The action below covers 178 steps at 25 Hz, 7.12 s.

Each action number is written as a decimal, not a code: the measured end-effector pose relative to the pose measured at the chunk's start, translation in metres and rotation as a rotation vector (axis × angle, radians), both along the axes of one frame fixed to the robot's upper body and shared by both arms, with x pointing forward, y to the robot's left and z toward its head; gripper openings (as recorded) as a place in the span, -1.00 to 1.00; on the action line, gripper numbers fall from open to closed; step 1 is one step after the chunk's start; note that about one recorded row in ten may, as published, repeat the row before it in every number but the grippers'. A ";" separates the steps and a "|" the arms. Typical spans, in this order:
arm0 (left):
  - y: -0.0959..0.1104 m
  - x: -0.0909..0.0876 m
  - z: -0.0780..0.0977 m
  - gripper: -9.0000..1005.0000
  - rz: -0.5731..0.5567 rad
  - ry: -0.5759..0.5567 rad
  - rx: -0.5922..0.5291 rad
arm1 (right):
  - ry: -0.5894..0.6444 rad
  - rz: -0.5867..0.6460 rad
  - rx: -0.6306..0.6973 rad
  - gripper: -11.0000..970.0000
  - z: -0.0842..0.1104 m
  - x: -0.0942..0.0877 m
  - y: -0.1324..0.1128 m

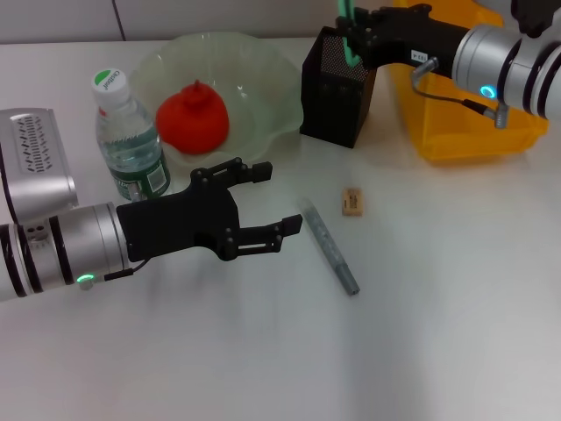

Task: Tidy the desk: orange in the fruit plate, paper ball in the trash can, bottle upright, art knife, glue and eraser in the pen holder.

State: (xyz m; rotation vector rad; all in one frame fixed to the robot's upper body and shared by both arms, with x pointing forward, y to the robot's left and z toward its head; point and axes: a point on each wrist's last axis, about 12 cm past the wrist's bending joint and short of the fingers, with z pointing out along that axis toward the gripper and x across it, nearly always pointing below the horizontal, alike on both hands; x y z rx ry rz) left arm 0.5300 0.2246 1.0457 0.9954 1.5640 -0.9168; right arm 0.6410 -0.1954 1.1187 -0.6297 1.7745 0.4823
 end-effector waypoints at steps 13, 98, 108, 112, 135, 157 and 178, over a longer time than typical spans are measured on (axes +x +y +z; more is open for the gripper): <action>0.001 0.009 0.001 0.70 0.056 0.061 -0.007 | -0.059 -0.005 -0.025 -0.62 -0.004 -0.002 0.005; 0.009 0.007 0.013 0.69 0.029 0.055 -0.060 | 0.598 0.413 -0.199 0.56 0.073 -0.034 -0.041; 0.008 0.005 0.013 0.69 0.012 0.060 -0.068 | 0.635 0.424 -0.334 0.56 0.072 -0.028 -0.023; 0.008 0.005 0.013 0.69 0.007 0.064 -0.064 | 0.629 0.457 -0.414 0.56 0.064 -0.029 -0.011; 0.007 0.001 0.009 0.69 0.006 0.072 -0.061 | 0.276 0.637 -0.766 0.56 0.019 -0.018 0.029; 0.007 0.000 0.007 0.68 0.021 0.083 -0.071 | 0.255 0.622 -0.800 0.52 -0.004 -0.014 0.033; 0.007 0.001 0.009 0.68 0.024 0.079 -0.076 | 0.248 0.602 -0.796 0.01 -0.012 -0.012 0.036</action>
